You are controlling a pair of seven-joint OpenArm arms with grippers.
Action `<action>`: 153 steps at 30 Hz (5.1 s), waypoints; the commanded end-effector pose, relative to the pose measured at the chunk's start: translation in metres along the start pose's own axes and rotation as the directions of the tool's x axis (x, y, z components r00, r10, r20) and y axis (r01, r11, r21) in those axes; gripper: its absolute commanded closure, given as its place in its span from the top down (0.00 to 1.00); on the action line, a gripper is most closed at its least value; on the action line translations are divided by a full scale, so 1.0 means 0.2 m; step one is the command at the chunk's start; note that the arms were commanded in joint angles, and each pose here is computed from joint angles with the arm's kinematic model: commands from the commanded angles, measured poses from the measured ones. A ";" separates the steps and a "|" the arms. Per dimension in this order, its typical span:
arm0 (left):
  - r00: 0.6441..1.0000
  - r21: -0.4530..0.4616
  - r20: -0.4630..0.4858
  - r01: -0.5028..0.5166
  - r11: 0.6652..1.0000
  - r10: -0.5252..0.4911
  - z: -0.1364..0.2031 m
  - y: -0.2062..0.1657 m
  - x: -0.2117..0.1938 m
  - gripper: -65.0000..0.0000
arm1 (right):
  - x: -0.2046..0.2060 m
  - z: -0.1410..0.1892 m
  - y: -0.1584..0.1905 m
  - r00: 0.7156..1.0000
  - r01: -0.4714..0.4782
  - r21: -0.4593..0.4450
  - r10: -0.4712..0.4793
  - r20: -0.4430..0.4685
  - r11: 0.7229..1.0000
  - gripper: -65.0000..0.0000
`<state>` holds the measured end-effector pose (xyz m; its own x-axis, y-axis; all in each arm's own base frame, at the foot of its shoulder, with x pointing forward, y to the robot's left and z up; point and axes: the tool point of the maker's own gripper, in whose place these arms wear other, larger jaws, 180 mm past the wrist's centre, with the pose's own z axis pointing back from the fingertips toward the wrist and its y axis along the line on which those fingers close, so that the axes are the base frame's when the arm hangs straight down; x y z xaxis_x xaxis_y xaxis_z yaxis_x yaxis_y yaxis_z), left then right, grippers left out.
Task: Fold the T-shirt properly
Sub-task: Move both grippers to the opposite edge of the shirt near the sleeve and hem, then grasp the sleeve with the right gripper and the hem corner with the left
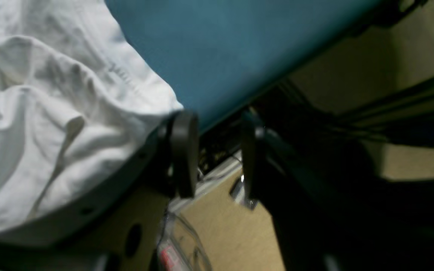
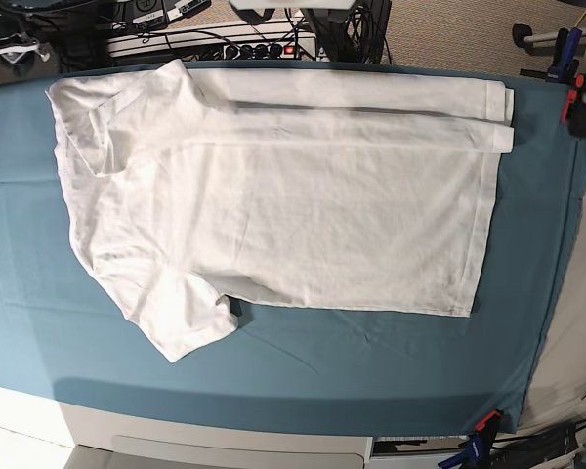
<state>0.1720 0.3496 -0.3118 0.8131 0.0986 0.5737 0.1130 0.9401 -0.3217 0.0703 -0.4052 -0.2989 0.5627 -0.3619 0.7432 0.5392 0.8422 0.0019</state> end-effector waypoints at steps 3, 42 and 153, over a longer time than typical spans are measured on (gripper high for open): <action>0.989 0.008 0.114 0.092 0.996 -0.092 0.09 -0.04 0.21 0.28 | 0.23 0.11 0.04 0.987 -0.066 0.008 0.064 0.148 0.998 0.30; 0.980 -0.208 0.191 -0.011 0.978 0.052 -0.84 -0.32 1.32 0.28 | 1.28 -1.06 1.50 0.972 -0.102 0.488 -0.017 0.233 0.867 0.30; 0.965 -0.382 0.087 -0.196 0.903 0.246 -1.19 -0.50 1.12 0.00 | 0.74 -1.31 1.47 0.961 -0.238 0.429 0.277 -0.029 0.871 0.50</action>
<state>0.4592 0.1942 -0.3594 0.8140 0.3284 0.4792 0.1185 0.7137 -0.6903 0.4635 -0.3099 -0.3827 0.7386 -0.1301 0.6614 0.0697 0.9907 0.1170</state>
